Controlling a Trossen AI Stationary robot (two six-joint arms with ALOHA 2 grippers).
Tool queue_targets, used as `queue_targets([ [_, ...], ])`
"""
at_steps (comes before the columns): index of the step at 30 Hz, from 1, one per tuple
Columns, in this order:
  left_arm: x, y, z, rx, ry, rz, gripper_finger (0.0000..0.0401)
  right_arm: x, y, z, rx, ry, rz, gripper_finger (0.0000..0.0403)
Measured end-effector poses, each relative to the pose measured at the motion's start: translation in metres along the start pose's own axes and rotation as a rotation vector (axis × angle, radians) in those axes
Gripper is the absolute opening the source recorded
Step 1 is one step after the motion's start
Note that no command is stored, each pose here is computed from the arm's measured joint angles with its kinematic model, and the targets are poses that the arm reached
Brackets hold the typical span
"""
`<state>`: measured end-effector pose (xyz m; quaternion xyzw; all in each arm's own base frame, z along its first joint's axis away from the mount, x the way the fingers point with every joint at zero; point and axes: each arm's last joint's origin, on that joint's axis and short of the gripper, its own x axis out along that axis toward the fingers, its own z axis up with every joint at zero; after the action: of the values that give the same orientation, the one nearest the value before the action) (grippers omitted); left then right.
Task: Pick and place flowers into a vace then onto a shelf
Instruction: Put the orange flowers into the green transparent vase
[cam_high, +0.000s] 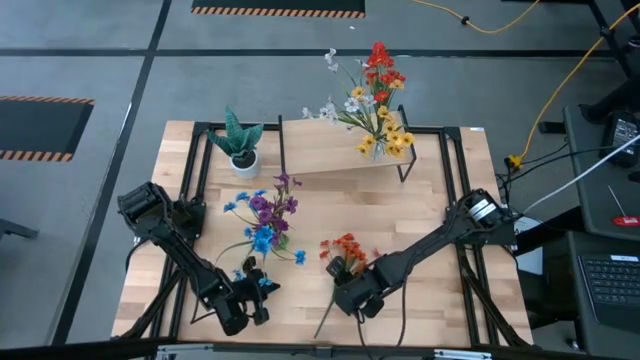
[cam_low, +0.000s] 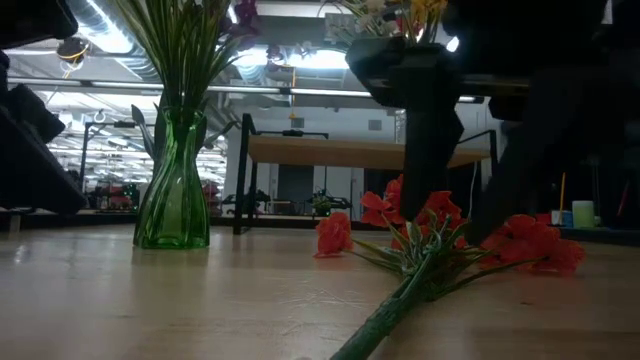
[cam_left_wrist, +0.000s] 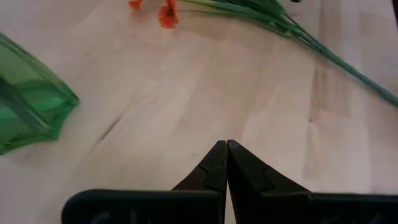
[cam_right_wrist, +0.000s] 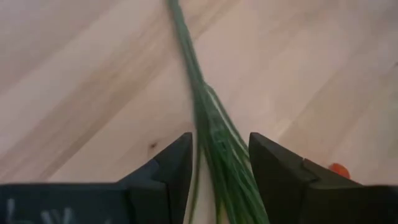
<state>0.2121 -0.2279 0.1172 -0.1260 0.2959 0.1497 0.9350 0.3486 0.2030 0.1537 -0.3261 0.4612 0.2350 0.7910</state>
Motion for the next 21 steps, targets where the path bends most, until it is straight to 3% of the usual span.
queue_targets([
  [10,-0.008,-0.030,0.022,0.011,0.039,-0.118,0.0003,0.017,-0.010,-0.005,0.044,-0.016,0.023,0.0159],
  [16,-0.015,-0.050,0.026,-0.042,0.116,-0.266,0.0003,0.027,-0.015,-0.010,0.077,-0.003,0.017,0.0159],
  [21,-0.022,-0.066,0.018,-0.044,0.149,-0.348,0.0003,0.032,-0.016,-0.010,0.076,-0.006,0.012,0.0126],
])
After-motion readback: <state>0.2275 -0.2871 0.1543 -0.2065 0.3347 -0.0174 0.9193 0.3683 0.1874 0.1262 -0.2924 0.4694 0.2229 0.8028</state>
